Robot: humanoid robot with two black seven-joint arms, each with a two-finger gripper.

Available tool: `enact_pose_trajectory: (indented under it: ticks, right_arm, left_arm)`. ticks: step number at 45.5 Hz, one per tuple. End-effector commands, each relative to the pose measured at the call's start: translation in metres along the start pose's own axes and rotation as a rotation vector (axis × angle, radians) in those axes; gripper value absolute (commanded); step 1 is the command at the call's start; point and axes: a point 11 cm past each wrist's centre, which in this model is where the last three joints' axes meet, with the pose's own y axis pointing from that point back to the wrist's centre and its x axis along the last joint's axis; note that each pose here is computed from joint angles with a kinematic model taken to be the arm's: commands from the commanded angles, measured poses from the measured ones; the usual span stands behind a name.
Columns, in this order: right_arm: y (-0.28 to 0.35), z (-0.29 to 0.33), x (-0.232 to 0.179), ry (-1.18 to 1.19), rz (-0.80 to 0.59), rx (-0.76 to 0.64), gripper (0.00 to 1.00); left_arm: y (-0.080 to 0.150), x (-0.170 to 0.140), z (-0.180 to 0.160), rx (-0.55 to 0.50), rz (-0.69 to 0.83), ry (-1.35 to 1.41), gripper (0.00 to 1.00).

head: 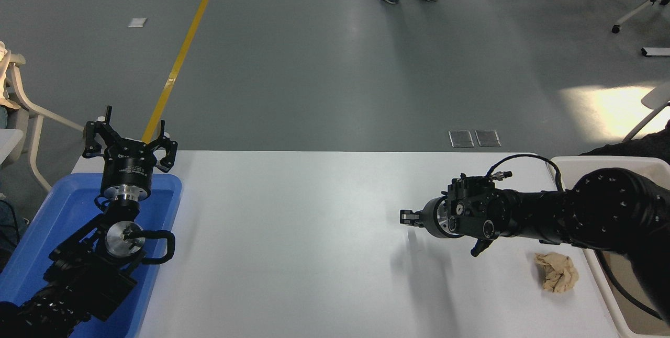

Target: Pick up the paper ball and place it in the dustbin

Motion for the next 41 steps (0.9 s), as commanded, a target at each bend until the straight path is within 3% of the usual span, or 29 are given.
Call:
enact_pose_trajectory:
  ticks: [1,26,32,41]
  right_arm:
    - [0.002,-0.001,0.004,0.004,0.005,0.001,0.00]
    - [0.015,-0.018,0.013,0.026,-0.006,0.025,0.00]
    - [0.044,-0.045,0.026,0.062,-0.043,0.059,0.00]
    - [0.131,-0.012,0.081,0.007,-0.069,0.039,0.00]
  left_arm:
    - [0.000,-0.001,-0.001,-0.001,-0.002,0.000,0.99]
    - [0.000,0.001,0.000,-0.002,0.002,0.000,0.99]
    - [0.000,0.000,0.000,-0.001,0.001,0.001,0.99]
    - [0.000,0.000,0.000,-0.001,0.001,0.001,0.99]
